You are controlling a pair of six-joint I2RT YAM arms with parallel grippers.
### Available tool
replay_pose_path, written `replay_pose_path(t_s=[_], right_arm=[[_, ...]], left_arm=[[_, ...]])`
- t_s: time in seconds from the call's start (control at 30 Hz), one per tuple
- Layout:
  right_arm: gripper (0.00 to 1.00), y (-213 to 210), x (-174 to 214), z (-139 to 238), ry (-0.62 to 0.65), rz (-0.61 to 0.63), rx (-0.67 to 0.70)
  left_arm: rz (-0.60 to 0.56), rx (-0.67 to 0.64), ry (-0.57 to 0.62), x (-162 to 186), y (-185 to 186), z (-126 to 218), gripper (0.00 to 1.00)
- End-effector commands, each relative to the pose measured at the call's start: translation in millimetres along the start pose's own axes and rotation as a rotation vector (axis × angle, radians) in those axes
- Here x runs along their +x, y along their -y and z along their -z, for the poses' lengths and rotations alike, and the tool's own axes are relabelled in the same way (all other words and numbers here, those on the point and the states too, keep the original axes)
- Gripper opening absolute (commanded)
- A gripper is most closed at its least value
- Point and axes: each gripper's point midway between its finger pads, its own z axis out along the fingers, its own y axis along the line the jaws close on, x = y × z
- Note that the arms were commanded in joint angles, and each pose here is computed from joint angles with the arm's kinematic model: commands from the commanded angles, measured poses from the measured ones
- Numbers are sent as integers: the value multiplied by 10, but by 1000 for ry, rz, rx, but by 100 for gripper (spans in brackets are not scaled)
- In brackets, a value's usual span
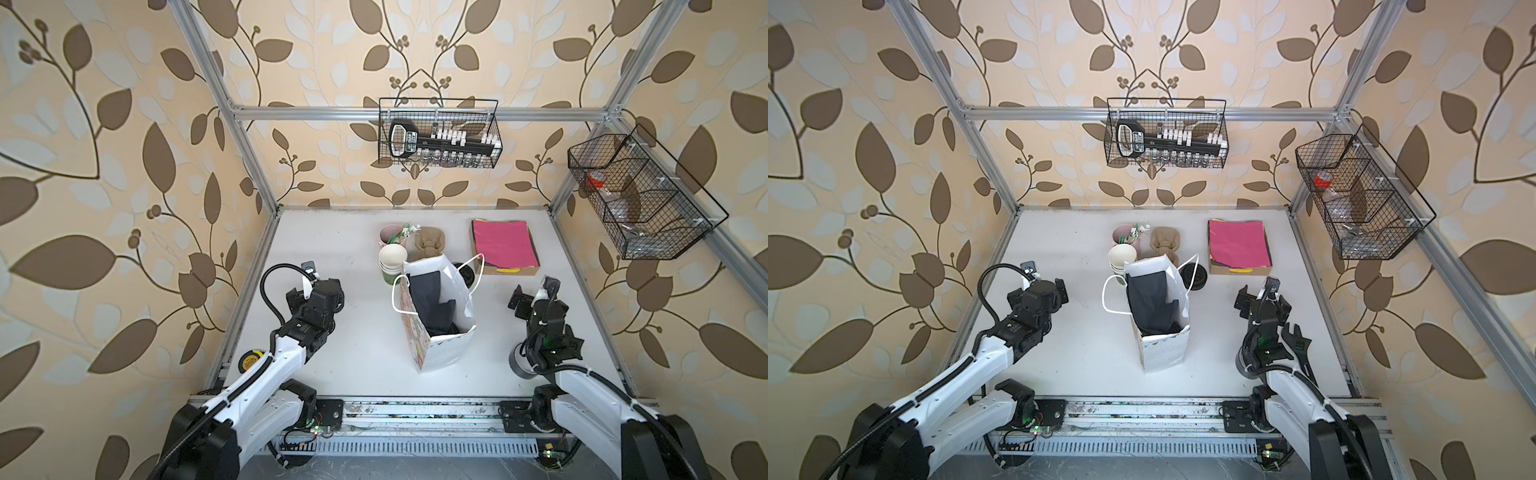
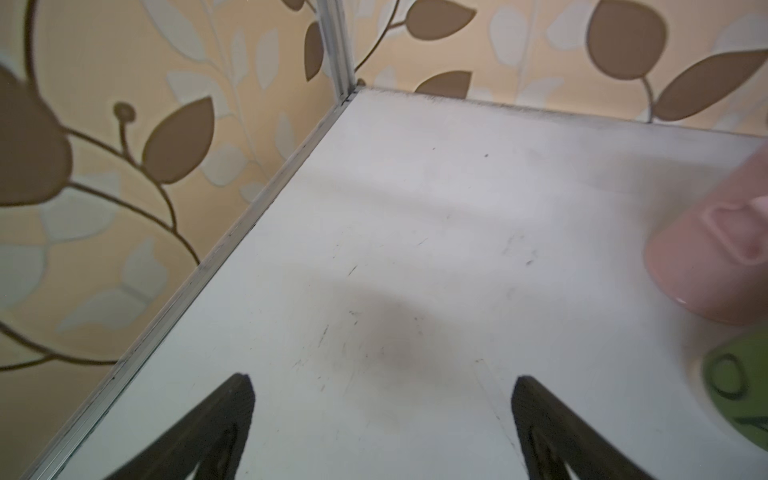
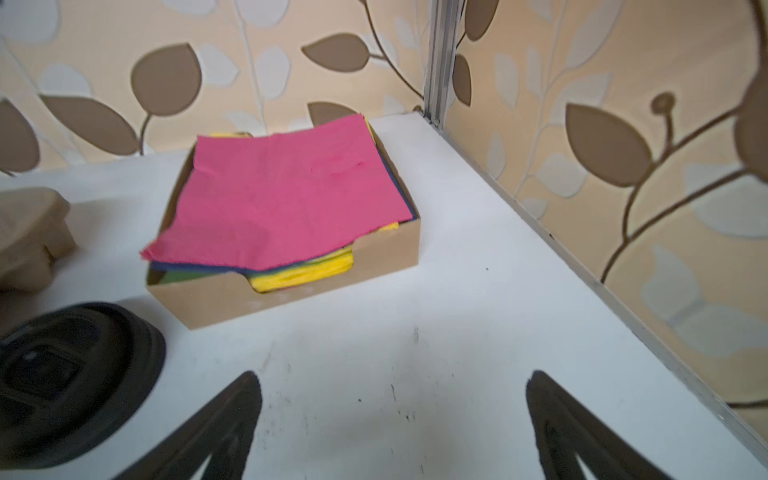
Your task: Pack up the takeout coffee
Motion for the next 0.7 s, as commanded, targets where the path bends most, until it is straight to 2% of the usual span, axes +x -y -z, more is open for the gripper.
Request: replay_pose_path(t_s=[0.0, 0.1, 0.13, 0.17, 0.2, 0.27, 0.33, 0.37, 0.4, 0.43, 0.67], right_arm=[[100, -84, -435, -35, 203, -34, -54], [100, -106, -366, -89, 229, -53, -107], [100, -223, -317, -136, 195, -36, -190], [100, -256, -228, -190, 161, -19, -192], [100, -311, -290, -193, 213, -16, -219], [100, -358, -232, -276, 125, 16, -203], [100, -373, -265, -293, 153, 14, -209], [100, -358, -210, -295, 116, 19, -199], [100, -376, -242, -289, 147, 20, -209], [100, -375, -255, -286, 151, 18, -207], [100, -376, -253, -273, 149, 33, -183]], left_arm=[[11, 55, 151, -294, 54, -139, 99], [-34, 102, 162, -232, 142, -290, 99], [-50, 114, 168, -206, 176, -348, 99], [-36, 123, 179, -204, 197, -394, 99], [-27, 168, 170, -183, 275, -460, 99], [-70, 213, 103, -18, 413, -645, 99], [-94, 244, 69, 205, 507, -792, 99], [-78, 255, 68, 206, 495, -848, 99], [-55, 266, 24, 232, 460, -909, 99], [-51, 268, -9, 266, 447, -908, 99], [-43, 272, 31, 220, 424, -854, 99]])
